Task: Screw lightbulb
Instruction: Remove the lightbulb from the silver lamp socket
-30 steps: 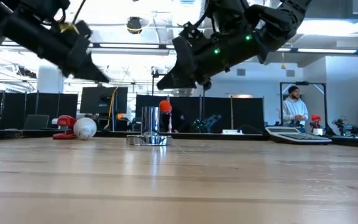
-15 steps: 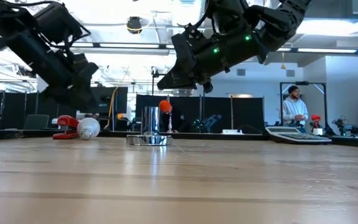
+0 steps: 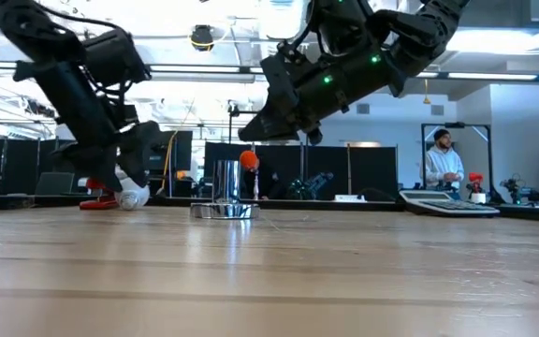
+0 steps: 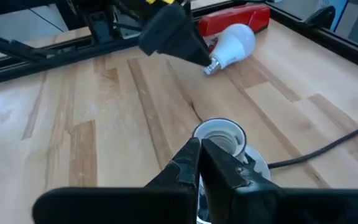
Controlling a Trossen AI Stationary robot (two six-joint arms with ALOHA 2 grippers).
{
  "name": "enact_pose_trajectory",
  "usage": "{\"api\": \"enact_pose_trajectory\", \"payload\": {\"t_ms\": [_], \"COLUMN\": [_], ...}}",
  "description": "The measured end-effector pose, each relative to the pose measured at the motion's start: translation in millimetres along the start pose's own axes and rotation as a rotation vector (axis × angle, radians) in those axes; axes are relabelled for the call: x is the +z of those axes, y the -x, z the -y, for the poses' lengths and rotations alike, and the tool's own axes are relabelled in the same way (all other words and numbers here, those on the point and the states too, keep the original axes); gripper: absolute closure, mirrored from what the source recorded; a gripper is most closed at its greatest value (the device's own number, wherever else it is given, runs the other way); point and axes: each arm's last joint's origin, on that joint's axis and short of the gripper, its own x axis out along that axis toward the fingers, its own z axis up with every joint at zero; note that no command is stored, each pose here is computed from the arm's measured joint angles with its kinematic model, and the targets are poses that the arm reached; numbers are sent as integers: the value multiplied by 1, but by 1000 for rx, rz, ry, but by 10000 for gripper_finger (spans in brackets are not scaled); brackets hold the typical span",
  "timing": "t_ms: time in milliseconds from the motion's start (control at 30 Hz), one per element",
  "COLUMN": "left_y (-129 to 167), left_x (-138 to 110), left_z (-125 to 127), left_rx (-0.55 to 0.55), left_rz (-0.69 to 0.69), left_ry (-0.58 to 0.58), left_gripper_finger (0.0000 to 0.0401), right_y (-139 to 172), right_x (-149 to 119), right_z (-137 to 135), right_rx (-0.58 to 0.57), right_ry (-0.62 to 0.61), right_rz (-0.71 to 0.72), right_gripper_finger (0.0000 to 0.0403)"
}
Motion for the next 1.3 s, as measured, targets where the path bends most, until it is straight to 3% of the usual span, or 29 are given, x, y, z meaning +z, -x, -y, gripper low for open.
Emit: {"api": "enact_pose_trajectory", "payload": {"t_ms": [533,767,1000,1300], "left_y": [-41,-43,-44,-45], "left_x": [-2,0,4,6], "left_z": [7,6,6,5], "left_rx": [235,246,250,257], "left_rz": [-82,-33,18,26], "left_ry": [149,211,244,176], "left_gripper_finger": [164,176,219,326], "right_y": [1,1,2,2], "right_x": [-13,-17,-19,-19], "right_z": [4,5,7,7], "right_rx": [-31,-38,-44,-45], "right_ry": [63,111,127,128], "right_rz": [-136,-175,-198,-201], "right_gripper_finger": [378,378,378,378]}}
